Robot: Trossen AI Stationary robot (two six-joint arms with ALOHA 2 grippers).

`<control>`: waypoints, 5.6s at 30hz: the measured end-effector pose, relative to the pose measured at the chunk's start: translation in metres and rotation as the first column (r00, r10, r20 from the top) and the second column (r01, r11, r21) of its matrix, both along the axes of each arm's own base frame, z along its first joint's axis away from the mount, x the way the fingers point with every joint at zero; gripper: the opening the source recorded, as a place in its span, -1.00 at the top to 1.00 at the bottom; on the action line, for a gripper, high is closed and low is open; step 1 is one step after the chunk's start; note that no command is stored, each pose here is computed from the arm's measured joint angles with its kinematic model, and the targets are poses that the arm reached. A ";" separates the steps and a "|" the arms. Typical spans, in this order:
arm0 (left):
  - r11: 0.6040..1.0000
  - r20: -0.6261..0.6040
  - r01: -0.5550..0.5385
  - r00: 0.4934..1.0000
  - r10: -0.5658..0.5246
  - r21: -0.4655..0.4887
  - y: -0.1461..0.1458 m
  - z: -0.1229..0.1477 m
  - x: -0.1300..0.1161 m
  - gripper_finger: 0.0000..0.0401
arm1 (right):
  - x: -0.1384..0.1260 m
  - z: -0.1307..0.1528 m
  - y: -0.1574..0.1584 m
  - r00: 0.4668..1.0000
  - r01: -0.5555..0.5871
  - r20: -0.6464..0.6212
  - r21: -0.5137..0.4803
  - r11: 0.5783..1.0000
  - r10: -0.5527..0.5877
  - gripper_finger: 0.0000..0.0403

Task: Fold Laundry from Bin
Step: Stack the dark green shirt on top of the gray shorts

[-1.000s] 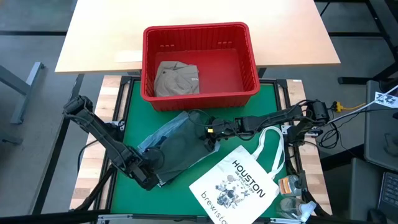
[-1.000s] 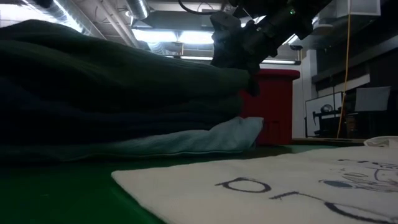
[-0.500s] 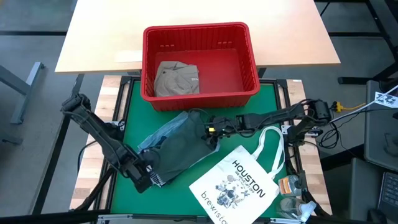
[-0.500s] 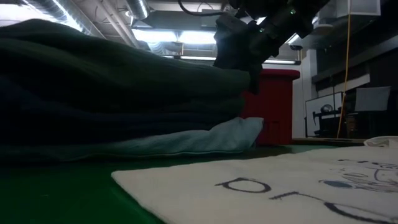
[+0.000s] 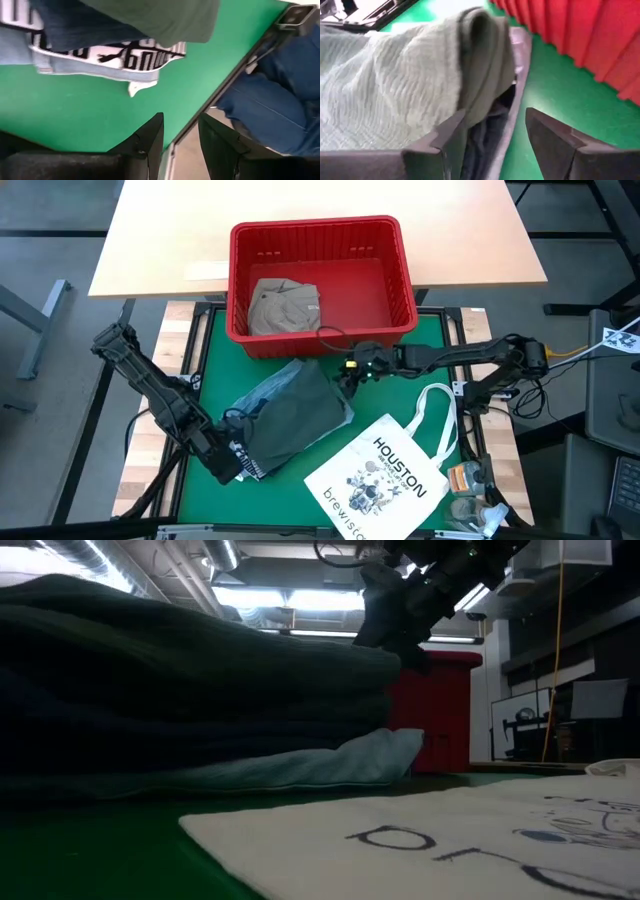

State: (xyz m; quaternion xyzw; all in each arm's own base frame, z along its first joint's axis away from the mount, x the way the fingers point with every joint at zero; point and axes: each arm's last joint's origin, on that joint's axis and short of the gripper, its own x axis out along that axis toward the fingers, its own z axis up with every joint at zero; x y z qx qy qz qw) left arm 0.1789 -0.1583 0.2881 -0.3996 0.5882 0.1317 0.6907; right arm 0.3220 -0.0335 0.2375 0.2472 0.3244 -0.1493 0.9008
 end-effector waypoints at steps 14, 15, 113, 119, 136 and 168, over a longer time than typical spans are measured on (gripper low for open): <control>0.992 0.351 0.032 0.934 -0.074 0.124 -0.005 0.011 0.019 0.42 | 0.002 0.029 0.011 0.963 -0.165 0.227 0.058 0.985 0.148 0.01; 0.984 0.394 0.017 0.915 -0.086 0.176 -0.005 0.012 0.021 0.42 | 0.004 0.031 0.013 0.954 -0.177 0.254 0.041 0.983 0.161 0.01; 0.970 0.355 0.028 0.928 -0.115 0.241 -0.032 -0.056 0.036 0.42 | 0.175 -0.043 0.125 0.892 -0.304 0.271 -0.233 0.924 0.361 0.01; 0.961 0.326 0.034 0.937 -0.126 0.274 -0.034 -0.066 0.039 0.42 | 0.192 -0.049 0.117 0.905 -0.286 0.253 -0.231 0.930 0.342 0.01; 0.976 0.288 0.132 0.941 -0.178 0.172 -0.056 -0.089 0.049 0.46 | 0.190 -0.057 0.102 0.955 -0.208 0.156 -0.260 0.943 0.254 0.01; 0.702 -0.240 0.349 0.937 -0.254 0.621 -0.018 -0.009 0.008 0.89 | 0.167 0.005 0.213 0.786 -0.437 0.281 -0.377 0.817 0.551 0.01</control>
